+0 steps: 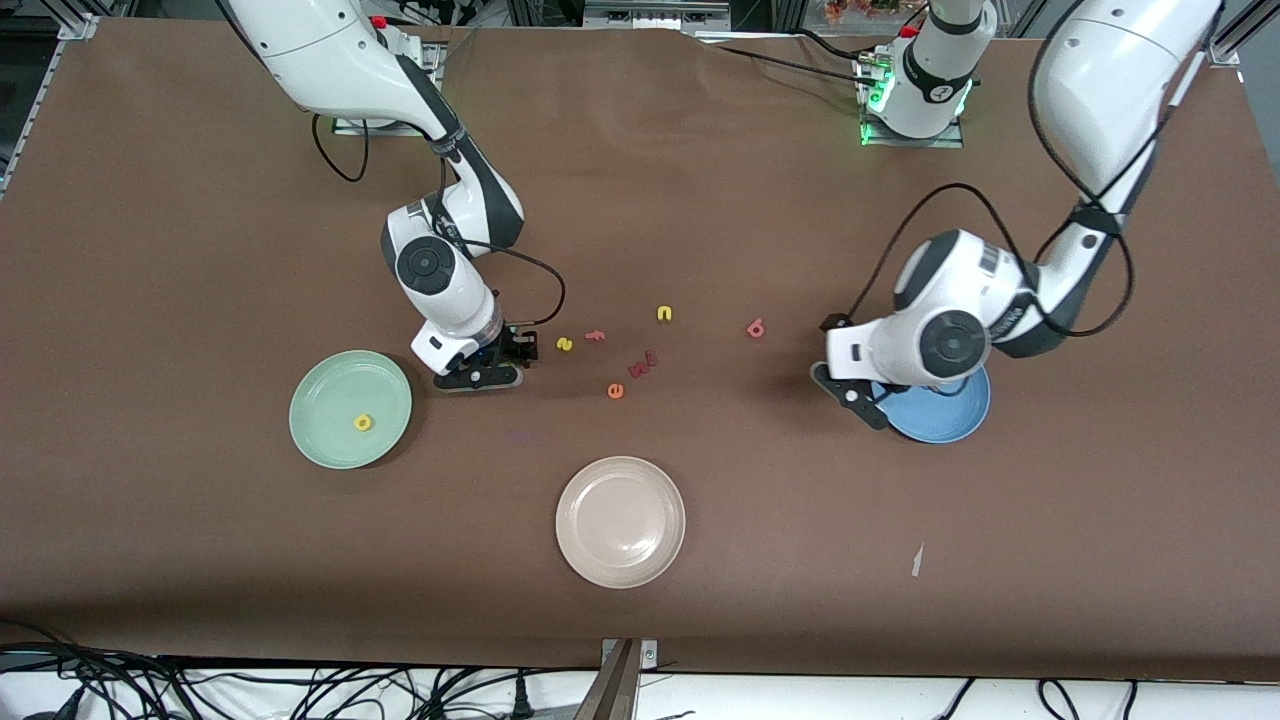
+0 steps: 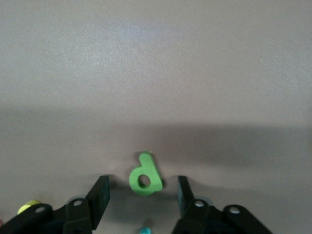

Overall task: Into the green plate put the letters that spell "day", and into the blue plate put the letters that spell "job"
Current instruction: 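Carry the green d to the green plate while the left gripper grasps the pink g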

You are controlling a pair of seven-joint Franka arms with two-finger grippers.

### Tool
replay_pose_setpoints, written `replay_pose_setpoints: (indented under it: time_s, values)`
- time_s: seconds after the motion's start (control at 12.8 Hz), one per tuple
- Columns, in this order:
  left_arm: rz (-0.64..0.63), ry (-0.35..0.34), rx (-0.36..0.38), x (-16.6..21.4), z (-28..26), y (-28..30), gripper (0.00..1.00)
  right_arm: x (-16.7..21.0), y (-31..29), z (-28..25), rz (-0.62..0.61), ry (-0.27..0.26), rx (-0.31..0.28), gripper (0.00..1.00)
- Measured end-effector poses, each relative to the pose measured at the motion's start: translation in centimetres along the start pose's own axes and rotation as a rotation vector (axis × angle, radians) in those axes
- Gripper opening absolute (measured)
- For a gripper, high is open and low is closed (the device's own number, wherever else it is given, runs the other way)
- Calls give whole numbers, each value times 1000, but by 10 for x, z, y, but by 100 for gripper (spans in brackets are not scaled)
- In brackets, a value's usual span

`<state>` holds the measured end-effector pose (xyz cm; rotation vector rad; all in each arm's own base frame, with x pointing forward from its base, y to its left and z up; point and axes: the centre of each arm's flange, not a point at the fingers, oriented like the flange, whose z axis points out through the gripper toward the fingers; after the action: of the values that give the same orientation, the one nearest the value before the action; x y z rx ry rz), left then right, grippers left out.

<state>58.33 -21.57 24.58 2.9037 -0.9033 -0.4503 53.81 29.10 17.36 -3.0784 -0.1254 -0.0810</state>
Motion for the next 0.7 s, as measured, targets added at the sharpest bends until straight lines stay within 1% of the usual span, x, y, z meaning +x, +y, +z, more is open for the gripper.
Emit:
replay_pose_setpoints:
  time_s: [0.08, 0.16, 0.23, 0.31, 0.39, 0.47, 0.62, 0.7]
  values:
    - [-71, -5, 9, 5, 2, 23, 100, 0, 1, 0, -3, 3, -2, 58]
    - [-138, -8, 19, 10, 5, 45, 100, 0, 1, 0, -4, 4, -3, 58]
    - [-210, -8, 29, 15, 8, 69, 100, 0, 1, 0, -5, 4, -4, 54]
    - [-275, 0, 34, 19, 12, 86, 100, 0, 1, 0, -6, 5, -4, 54]
    - [-319, 15, 30, 22, 17, 95, 100, 0, 1, -1, -6, 7, -3, 46]
    - [-350, 34, 21, 23, 24, 98, 100, 0, 1, -1, -7, 8, -3, 40]
    - [-381, 71, 0, 24, 40, 98, 100, 0, 1, -1, -8, 8, -3, 39]
    - [-387, 78, -7, 23, 48, 98, 100, 0, 0, -2, -9, 9, -2, 36]
